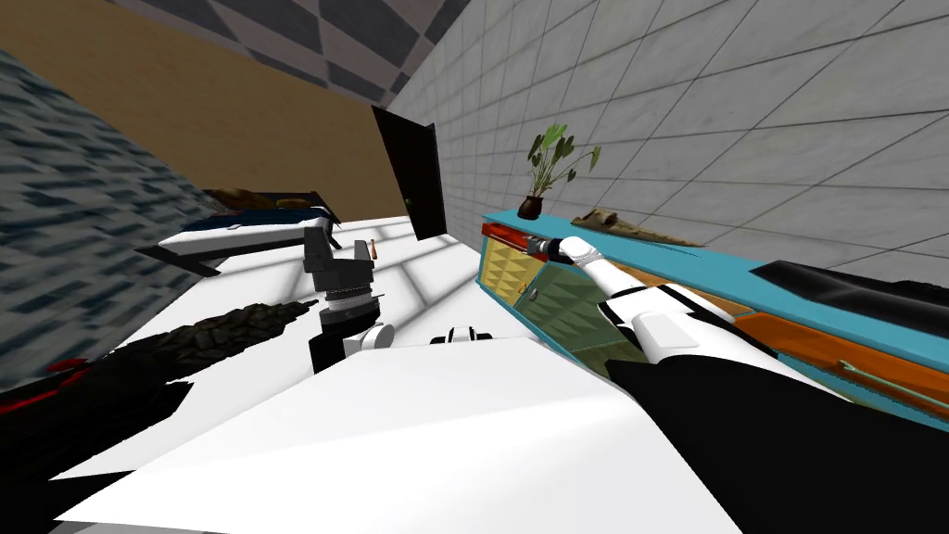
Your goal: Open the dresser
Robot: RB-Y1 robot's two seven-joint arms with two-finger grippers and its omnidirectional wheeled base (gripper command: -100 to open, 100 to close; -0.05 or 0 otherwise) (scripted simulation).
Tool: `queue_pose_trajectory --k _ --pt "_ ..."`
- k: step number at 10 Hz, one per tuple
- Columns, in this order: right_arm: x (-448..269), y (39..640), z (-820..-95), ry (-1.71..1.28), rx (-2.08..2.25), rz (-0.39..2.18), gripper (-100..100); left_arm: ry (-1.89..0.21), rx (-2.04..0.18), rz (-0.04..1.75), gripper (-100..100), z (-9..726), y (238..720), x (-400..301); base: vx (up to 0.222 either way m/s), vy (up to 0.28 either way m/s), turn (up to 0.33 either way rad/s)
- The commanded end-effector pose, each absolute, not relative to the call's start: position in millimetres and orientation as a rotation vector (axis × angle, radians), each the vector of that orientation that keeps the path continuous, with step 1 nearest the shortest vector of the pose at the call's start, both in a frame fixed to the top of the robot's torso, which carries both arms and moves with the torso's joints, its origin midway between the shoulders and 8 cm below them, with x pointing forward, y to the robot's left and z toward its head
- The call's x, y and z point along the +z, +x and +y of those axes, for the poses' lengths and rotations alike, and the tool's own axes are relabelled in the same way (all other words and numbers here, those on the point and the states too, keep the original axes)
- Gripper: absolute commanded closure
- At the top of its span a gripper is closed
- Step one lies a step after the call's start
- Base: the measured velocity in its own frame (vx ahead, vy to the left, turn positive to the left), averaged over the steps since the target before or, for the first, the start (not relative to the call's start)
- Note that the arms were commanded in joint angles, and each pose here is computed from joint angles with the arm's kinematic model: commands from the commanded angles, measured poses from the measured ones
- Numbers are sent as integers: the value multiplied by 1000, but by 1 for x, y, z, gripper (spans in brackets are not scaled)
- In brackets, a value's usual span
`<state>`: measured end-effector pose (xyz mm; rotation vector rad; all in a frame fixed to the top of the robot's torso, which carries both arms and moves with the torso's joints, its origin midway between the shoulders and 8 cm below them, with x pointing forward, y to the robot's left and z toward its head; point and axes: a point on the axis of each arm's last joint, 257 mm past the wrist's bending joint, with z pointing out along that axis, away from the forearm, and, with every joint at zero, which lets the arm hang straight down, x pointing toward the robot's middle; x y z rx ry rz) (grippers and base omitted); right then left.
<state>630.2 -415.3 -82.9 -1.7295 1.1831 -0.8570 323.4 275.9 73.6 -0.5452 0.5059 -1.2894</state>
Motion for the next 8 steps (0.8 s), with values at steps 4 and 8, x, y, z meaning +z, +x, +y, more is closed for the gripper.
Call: queue_pose_trajectory --k 4,8 --pt "-67 633 -454 -1682 -915 1270 -100 -545 -1289 506 0 276 323 74 -91 -21 179" --pt "-67 633 -456 -1680 -915 1274 0 -545 -1289 506 0 276 323 74 -2 -1 -3"
